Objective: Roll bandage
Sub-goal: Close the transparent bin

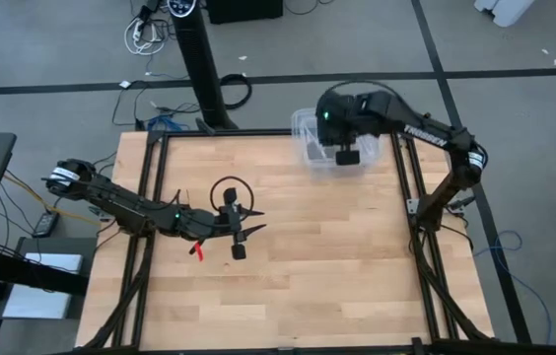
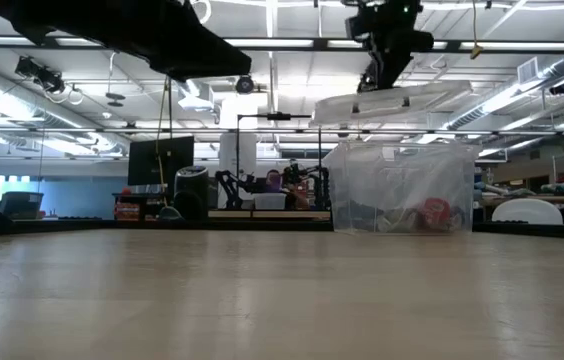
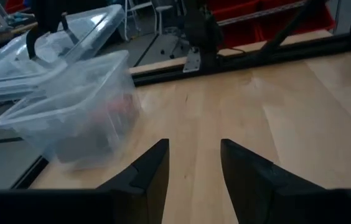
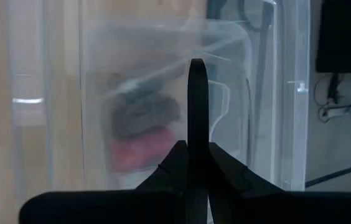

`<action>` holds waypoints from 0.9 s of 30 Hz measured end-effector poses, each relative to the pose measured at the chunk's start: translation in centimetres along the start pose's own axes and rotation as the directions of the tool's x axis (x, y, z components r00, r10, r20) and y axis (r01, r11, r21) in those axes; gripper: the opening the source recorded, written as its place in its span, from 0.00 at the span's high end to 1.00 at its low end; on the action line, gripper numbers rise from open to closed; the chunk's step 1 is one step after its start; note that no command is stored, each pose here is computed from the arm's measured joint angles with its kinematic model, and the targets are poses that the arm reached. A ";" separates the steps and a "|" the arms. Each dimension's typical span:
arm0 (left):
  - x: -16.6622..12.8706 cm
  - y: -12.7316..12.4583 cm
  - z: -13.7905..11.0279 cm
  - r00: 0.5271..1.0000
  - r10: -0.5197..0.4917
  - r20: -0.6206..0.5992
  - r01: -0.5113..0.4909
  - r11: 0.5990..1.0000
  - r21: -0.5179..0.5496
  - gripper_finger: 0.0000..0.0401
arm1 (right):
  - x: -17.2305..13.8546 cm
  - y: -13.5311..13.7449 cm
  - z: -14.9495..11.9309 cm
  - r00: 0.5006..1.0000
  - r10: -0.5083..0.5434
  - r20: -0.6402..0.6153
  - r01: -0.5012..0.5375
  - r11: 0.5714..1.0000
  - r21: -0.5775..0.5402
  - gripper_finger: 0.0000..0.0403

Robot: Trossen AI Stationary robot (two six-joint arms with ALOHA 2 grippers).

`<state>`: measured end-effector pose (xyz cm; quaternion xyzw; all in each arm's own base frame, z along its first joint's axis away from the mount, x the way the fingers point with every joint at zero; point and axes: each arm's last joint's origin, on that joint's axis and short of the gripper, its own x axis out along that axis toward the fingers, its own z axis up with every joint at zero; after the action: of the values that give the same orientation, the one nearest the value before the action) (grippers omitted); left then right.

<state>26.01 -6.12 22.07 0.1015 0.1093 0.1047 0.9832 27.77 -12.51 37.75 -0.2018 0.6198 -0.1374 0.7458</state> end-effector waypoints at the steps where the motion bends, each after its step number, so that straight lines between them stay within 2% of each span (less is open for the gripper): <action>1: 0.0 0.0 0.0 1.000 0.001 0.002 -0.001 1.000 -0.001 0.62 | 0.3 -0.7 -0.4 1.000 0.004 -0.001 -0.004 1.000 0.011 0.92; 7: 0.0 0.0 -0.1 1.000 0.000 0.002 0.000 1.000 -0.001 0.62 | 1.3 -2.7 -1.7 0.998 0.061 0.034 -0.063 0.997 0.045 0.92; 20: 0.7 1.1 -0.1 0.997 -0.077 0.020 0.078 0.996 -0.045 0.62 | 7.2 -2.2 -3.7 0.990 0.131 -0.057 -0.130 0.991 0.017 0.92; 27: 0.8 1.4 -0.4 0.997 -0.075 -0.003 0.074 0.996 -0.039 0.62 | 8.5 -3.0 -4.8 0.991 0.128 -0.045 -0.127 0.992 0.027 0.92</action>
<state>26.40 -4.56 21.84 0.0778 0.1133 0.0704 0.9880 24.86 -19.66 31.02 -0.1494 0.6470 -0.1017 0.7408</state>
